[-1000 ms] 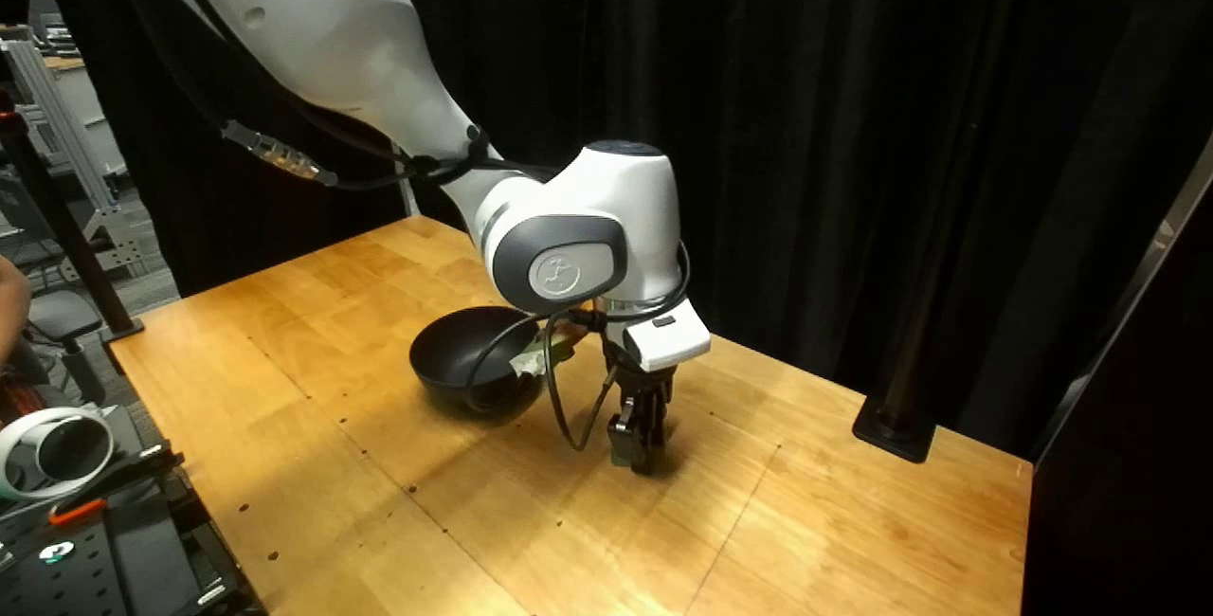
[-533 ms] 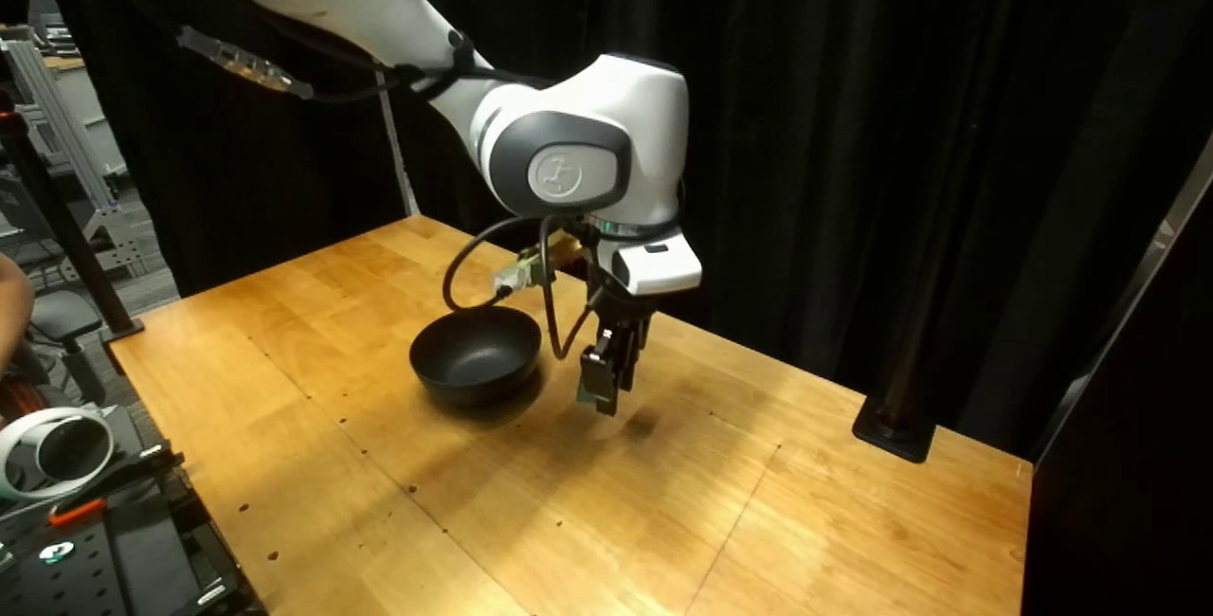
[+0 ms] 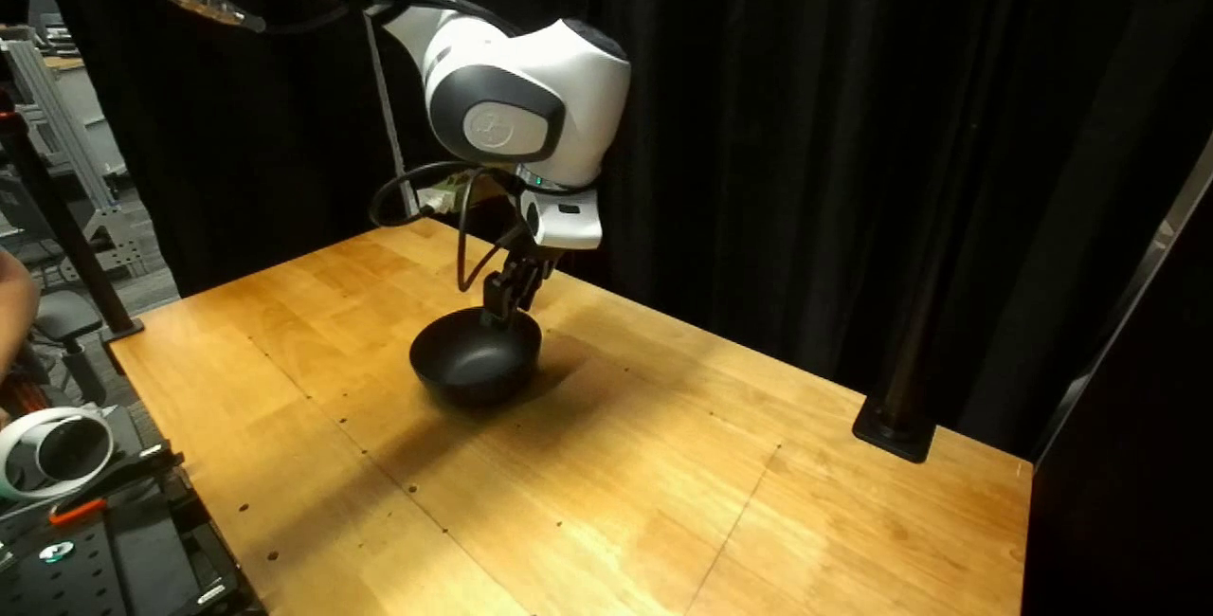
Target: Put the green block into the bowl.
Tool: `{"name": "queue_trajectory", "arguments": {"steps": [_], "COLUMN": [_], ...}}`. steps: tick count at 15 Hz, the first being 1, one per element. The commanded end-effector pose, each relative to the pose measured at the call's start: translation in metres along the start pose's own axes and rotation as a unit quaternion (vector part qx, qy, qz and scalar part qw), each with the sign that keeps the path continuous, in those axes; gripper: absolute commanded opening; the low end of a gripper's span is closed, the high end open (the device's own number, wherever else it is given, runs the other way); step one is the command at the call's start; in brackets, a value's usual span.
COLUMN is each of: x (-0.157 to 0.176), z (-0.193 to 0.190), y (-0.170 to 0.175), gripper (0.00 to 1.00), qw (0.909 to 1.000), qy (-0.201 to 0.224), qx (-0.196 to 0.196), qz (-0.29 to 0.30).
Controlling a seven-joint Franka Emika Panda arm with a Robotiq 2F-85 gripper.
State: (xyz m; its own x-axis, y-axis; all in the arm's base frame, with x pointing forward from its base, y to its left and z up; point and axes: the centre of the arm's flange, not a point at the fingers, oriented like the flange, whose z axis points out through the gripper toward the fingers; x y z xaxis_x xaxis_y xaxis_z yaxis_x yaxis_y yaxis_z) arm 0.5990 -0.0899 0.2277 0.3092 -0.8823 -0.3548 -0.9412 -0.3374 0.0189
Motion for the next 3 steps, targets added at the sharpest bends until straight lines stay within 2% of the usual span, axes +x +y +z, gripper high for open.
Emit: {"name": "queue_trajectory", "arguments": {"steps": [1,3], "x": [-0.021,-0.03], "z": [-0.01,-0.021], "y": [0.012,0.026], "gripper": [0.84,0.99], "qw": [0.9986,0.9976], "qy": [-0.046,-0.055], "qx": [-0.025,-0.042], "qz": [0.004,-0.007]}}
